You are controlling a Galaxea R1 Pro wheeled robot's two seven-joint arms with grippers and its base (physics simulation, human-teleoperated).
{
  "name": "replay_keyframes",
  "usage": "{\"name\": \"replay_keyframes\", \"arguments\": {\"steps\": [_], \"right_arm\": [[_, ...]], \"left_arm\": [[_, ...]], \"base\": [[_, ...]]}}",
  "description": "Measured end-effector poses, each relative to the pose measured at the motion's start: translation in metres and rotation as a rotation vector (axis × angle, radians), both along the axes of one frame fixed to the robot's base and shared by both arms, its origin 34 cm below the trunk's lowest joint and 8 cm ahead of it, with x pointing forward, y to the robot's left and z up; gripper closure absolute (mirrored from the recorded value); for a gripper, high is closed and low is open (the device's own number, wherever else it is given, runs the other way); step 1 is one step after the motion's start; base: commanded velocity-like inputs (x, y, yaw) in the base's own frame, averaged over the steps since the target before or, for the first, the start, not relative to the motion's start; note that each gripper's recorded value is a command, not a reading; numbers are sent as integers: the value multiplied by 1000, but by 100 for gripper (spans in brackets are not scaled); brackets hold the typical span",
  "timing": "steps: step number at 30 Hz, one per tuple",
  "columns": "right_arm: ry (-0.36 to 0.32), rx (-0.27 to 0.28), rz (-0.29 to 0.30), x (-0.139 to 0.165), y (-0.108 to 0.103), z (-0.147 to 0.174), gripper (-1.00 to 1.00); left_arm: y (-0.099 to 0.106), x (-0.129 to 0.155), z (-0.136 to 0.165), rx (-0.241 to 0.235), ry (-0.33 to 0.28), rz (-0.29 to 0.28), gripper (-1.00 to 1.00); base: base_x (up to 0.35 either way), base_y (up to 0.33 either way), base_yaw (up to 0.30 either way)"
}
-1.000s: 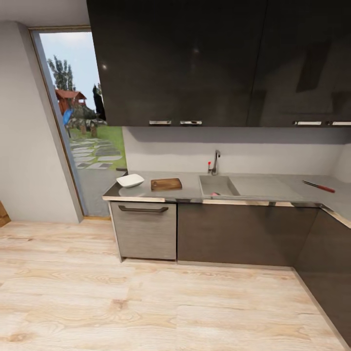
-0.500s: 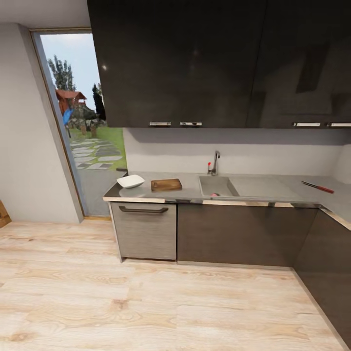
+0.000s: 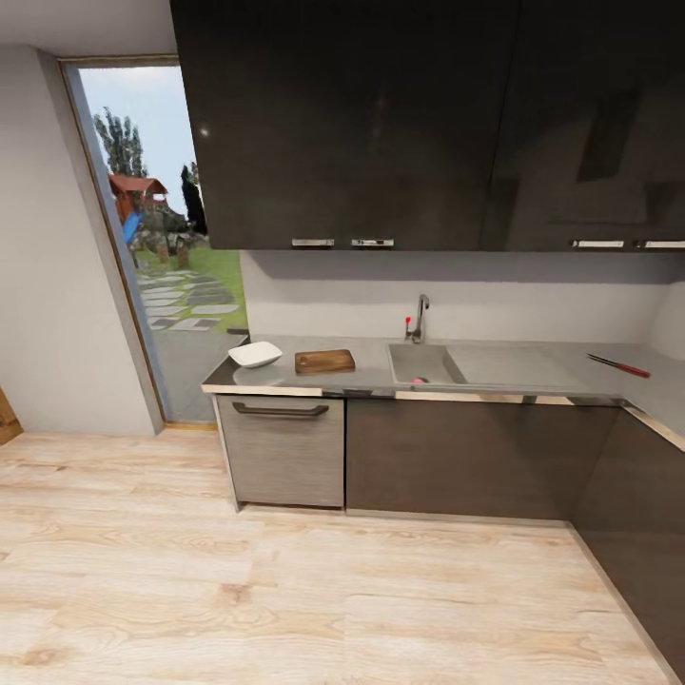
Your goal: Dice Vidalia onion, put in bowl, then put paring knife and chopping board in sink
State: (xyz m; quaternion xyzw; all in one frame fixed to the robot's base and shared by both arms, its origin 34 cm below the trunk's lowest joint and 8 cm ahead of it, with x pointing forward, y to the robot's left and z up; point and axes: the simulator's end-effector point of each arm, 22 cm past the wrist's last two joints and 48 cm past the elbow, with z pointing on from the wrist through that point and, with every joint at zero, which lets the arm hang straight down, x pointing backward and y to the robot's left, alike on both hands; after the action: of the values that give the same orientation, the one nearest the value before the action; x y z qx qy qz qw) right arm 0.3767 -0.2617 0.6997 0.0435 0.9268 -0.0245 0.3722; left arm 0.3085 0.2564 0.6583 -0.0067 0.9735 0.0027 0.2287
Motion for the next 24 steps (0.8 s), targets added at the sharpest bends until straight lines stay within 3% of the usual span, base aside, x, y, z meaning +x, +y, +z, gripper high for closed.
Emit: {"name": "replay_keyframes", "arguments": {"steps": [7, 19, 24], "right_arm": [[-1, 0, 0, 0, 0, 0, -100], [-1, 0, 0, 0, 0, 0, -100], [-2, 0, 0, 1, 0, 0, -100]], "left_arm": [[11, -39, -15, 15, 87, -2, -100], [28, -196, -41, 34, 422, 1, -100], [28, -211, -41, 35, 455, 2, -100]], "base": [[0, 0, 0], [0, 0, 0], [0, 0, 0]]}}
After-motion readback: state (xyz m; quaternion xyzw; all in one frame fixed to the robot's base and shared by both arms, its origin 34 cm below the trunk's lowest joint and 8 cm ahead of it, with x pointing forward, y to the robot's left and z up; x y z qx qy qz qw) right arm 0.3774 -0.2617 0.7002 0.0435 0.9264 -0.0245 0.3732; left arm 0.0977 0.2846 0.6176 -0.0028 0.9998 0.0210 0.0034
